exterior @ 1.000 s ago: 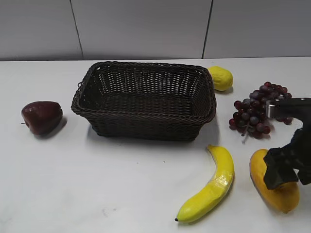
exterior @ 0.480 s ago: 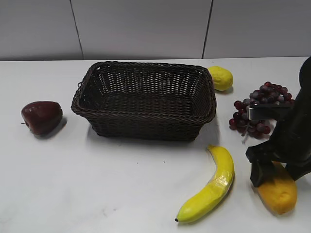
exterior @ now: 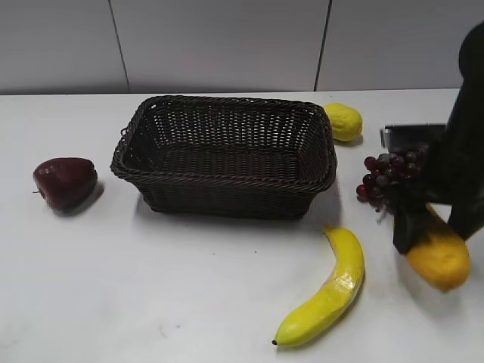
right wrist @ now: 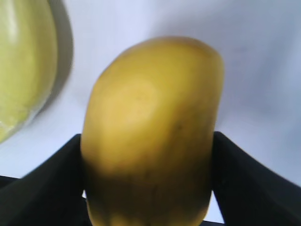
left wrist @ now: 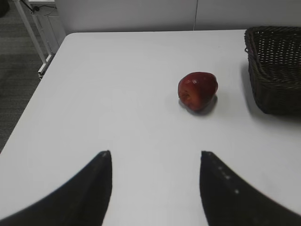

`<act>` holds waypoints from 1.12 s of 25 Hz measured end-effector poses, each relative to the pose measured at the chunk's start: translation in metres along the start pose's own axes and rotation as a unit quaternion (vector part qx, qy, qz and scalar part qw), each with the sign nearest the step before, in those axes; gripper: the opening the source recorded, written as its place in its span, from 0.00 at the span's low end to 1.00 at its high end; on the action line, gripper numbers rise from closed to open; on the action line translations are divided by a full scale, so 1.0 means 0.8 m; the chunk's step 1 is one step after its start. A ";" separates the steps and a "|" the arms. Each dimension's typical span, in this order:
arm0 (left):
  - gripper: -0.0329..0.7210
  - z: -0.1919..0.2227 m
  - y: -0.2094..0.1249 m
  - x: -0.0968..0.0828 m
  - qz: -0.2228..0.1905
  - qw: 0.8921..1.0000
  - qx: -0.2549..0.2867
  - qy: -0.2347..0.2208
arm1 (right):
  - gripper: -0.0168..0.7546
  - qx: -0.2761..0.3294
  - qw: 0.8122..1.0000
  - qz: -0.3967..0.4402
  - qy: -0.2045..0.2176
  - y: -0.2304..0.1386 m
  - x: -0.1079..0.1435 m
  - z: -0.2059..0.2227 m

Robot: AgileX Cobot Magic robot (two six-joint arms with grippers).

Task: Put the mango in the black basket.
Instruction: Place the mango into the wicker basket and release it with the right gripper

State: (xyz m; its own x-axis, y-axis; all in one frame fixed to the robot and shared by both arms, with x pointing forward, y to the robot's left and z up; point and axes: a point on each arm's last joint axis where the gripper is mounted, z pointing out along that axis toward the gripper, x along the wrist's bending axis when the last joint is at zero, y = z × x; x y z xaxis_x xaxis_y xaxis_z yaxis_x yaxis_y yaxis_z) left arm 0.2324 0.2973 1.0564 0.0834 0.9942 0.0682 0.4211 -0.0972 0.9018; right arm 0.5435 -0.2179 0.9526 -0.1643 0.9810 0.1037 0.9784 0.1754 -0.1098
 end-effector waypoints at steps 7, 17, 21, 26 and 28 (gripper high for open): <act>0.64 0.000 0.000 0.000 0.000 1.000 0.000 0.000 | 0.76 -0.151 0.980 -0.116 -0.055 0.071 0.045 -0.128; 0.64 0.000 0.000 0.000 0.000 1.000 0.000 0.000 | 0.76 -0.231 0.899 -0.368 -0.056 0.150 0.175 -0.135; 0.64 0.000 0.000 0.000 0.000 1.000 0.000 0.000 | 0.76 -0.198 0.832 -0.512 -0.077 0.154 0.213 -0.098; 0.64 0.000 0.000 0.000 0.000 1.000 0.000 0.000 | 0.76 -0.163 0.719 -0.664 -0.128 0.157 0.250 -0.053; 0.64 0.000 0.000 0.000 0.000 1.000 0.000 0.000 | 0.76 -0.161 0.685 -0.697 -0.134 0.161 0.259 -0.036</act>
State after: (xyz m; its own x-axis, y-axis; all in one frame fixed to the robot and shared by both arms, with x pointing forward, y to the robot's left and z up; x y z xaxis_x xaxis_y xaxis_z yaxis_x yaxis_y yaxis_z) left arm 0.2324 0.2973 1.0564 0.0834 0.9942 0.0682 0.4211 -0.0972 0.9018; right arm 0.6391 0.0058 0.9883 -0.9427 -0.1341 -0.3054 -0.1837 0.9730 0.1396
